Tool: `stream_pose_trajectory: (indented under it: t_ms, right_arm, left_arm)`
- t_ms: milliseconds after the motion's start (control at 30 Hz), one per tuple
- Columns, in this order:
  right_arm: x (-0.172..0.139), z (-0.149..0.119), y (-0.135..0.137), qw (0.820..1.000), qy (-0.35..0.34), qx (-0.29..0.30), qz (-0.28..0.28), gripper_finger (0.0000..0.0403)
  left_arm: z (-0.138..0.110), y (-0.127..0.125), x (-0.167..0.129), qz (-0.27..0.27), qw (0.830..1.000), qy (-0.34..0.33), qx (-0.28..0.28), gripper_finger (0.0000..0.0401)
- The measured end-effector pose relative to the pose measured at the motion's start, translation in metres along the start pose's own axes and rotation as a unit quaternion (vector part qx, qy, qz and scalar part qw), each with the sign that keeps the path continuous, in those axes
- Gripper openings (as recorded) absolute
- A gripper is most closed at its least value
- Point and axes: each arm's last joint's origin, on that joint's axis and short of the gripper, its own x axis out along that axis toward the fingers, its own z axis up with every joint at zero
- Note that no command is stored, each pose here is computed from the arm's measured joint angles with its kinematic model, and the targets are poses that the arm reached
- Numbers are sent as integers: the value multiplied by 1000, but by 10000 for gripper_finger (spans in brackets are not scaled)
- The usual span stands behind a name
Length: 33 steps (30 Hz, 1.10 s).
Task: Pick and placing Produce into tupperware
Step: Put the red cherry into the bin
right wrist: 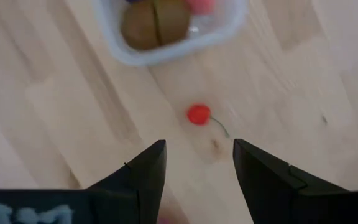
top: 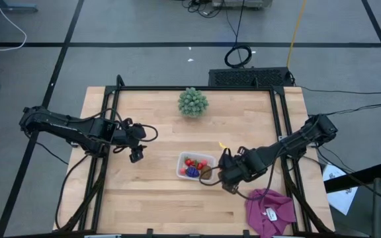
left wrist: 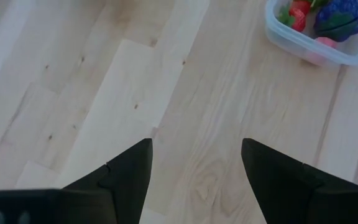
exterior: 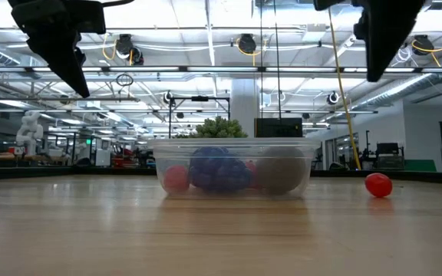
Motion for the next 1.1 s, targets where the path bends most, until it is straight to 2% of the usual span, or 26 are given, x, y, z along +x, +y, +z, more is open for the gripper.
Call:
stream_pose_trajectory:
  t_ms: [267, 400, 500, 633, 900, 1100]
  right_arm:
    - [-2, 17, 15, 993, -68, 21, 91, 178]
    - [-2, 15, 16, 992, -55, -46, 101, 178]
    - [-2, 13, 15, 990, -45, -95, 96, 178]
    - [-1, 11, 12, 990, -34, -114, 81, 178]
    - [4, 9, 7, 992, -20, -108, 63, 178]
    - [27, 4, -7, 998, 14, -46, 30, 178]
  left_arm:
    - [0, 0, 0, 0, 1000, 0, 13, 253]
    - [0, 0, 0, 0, 1000, 0, 18, 253]
    - [0, 0, 0, 0, 1000, 0, 19, 253]
    - [0, 0, 0, 1, 1000, 0, 19, 253]
    - [0, 0, 0, 1, 1000, 0, 21, 253]
    - [0, 0, 0, 1, 1000, 0, 22, 253]
